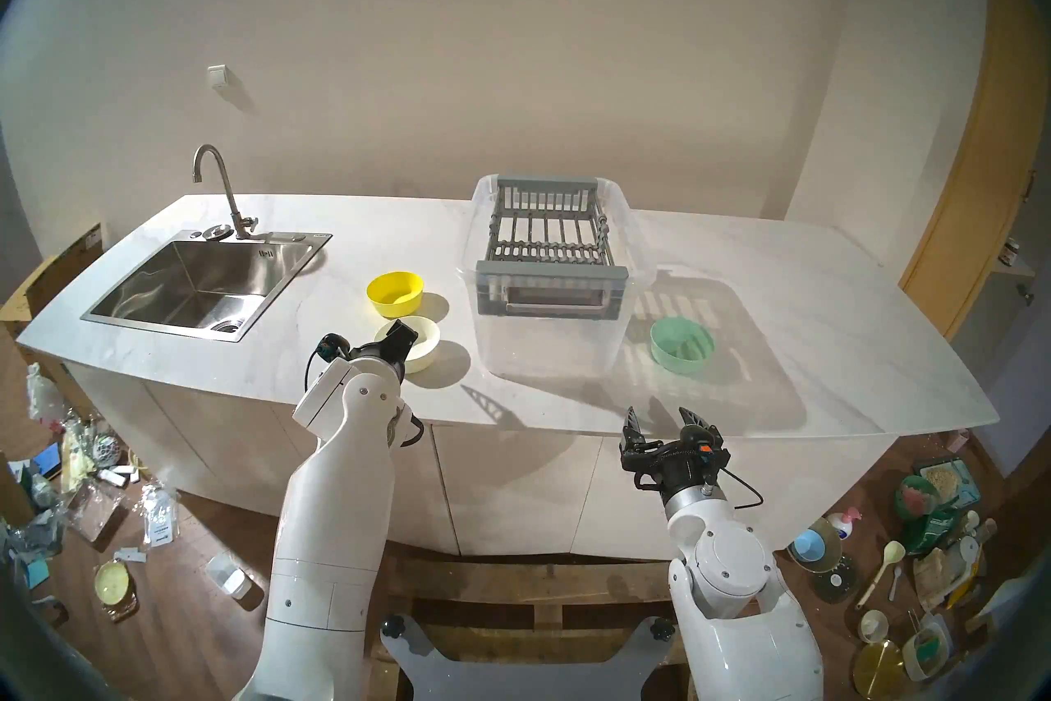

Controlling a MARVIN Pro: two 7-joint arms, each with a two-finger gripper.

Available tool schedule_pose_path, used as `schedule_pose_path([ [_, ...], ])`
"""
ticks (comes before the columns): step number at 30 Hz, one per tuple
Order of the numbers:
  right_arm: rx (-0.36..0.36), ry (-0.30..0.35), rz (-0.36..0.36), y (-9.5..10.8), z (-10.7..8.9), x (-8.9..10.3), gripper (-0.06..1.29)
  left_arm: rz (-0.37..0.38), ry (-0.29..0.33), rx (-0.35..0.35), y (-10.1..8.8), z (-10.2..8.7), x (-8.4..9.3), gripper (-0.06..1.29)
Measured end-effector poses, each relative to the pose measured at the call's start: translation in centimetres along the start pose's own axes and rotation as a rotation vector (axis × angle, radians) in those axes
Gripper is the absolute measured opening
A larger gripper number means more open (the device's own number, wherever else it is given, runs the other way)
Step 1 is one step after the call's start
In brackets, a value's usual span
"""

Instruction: Place the plate or bowl neatly into the plate slot of the drying rack

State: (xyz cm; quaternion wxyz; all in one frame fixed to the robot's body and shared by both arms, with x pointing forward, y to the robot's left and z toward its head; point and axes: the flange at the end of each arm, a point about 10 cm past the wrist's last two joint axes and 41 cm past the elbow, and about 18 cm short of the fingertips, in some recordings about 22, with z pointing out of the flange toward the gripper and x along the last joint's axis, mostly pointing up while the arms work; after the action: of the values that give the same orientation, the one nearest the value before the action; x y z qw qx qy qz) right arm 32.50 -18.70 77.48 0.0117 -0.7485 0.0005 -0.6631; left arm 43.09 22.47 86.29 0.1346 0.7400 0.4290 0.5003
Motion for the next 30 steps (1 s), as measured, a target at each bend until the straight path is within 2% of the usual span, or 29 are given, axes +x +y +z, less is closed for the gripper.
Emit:
schedule_pose_path([
  [16, 0.000, 0.000, 0.000, 0.0, 0.0, 0.0, 1.20, 0.005, -0.023, 0.020, -0.8, 1.4, -0.8, 1.26],
  [30, 0.000, 0.000, 0.000, 0.0, 0.0, 0.0, 1.20, 0.012, -0.058, 0.010, -0.3, 2.2, -2.1, 1.26],
])
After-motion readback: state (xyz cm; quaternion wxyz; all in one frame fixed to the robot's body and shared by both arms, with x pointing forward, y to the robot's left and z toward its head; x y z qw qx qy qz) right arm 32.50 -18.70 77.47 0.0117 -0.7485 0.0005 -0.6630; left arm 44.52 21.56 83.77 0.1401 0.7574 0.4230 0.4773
